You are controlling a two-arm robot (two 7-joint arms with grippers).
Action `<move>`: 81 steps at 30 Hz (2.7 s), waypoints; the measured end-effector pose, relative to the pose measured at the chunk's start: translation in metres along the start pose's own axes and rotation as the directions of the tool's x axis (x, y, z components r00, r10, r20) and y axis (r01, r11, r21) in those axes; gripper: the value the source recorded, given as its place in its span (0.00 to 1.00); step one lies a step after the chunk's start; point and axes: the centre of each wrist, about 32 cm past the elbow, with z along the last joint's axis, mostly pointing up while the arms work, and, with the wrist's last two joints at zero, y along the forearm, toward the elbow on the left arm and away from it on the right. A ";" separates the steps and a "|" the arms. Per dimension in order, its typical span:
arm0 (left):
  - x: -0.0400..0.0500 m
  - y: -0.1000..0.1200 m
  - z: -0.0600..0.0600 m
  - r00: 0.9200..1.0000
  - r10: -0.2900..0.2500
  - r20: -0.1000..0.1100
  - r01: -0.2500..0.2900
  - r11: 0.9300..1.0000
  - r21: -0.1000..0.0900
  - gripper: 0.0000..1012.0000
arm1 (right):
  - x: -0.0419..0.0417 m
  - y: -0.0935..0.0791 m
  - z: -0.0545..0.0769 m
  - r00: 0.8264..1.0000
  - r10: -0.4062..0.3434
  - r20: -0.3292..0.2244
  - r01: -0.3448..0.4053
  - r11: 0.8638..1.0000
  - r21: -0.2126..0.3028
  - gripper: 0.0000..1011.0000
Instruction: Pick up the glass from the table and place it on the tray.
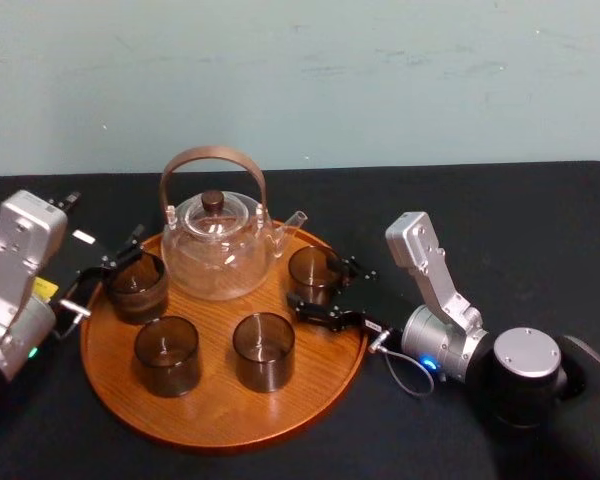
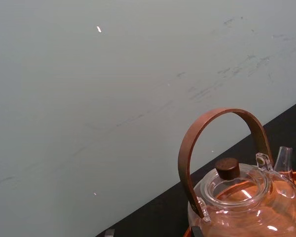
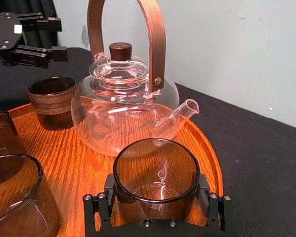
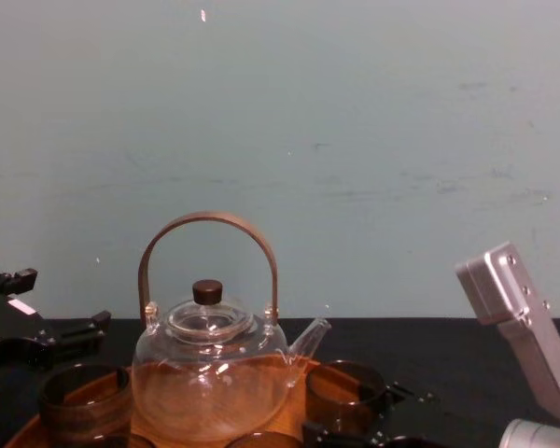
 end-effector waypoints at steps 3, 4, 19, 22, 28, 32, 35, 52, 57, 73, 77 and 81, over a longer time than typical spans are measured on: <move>0.0000 0.000 0.000 1.000 0.000 0.000 0.000 1.000 0.000 0.99 | -0.0006 -0.002 0.002 1.000 -0.004 -0.001 0.004 1.000 0.025 0.99; 0.0000 0.000 0.000 1.000 0.000 0.000 0.000 1.000 0.000 0.99 | -0.0008 -0.003 0.002 1.000 -0.005 0.000 0.005 0.999 0.032 0.99; 0.0000 0.000 0.000 1.000 0.000 0.000 0.000 1.000 0.000 0.99 | -0.0039 -0.017 0.018 0.999 -0.010 0.034 0.006 0.993 0.118 0.99; 0.0000 0.000 0.000 1.000 0.000 0.000 0.000 1.000 0.000 0.99 | -0.0054 -0.021 0.022 0.999 -0.011 0.043 0.005 0.991 0.134 0.99; 0.0000 0.000 0.000 1.000 0.000 0.000 0.000 1.000 0.000 0.99 | -0.0096 -0.031 0.031 0.998 -0.014 0.059 0.004 0.986 0.169 0.99; 0.0000 0.000 0.000 1.000 0.000 0.000 0.000 1.000 0.000 0.99 | -0.0102 -0.040 0.034 0.998 -0.025 0.065 0.012 0.983 0.185 0.99; 0.0000 0.000 0.000 1.000 0.000 0.000 0.000 1.000 0.000 0.99 | -0.0092 -0.048 0.035 0.997 -0.042 0.066 0.028 0.980 0.195 0.99; 0.0000 0.000 0.000 1.000 0.000 0.000 0.000 1.000 0.000 0.99 | 0.0001 -0.102 0.011 0.975 -0.223 0.024 0.214 0.958 0.190 0.99; 0.0000 0.000 0.000 1.000 0.000 0.000 0.000 1.000 0.000 0.99 | 0.0010 -0.112 0.001 0.963 -0.268 0.009 0.262 0.949 0.174 0.99; 0.0000 0.000 0.000 1.000 0.000 0.000 0.000 1.000 0.000 0.99 | 0.0005 -0.115 -0.018 0.942 -0.334 -0.005 0.332 0.933 0.139 0.99; 0.0000 0.000 0.000 1.000 0.000 0.000 0.000 1.000 0.000 0.99 | 0.0006 -0.115 -0.017 0.943 -0.333 -0.005 0.330 0.933 0.141 0.99; 0.0000 0.000 0.000 1.000 0.000 0.000 0.000 1.000 0.000 0.99 | 0.0007 -0.115 -0.017 0.943 -0.332 -0.005 0.329 0.934 0.141 0.99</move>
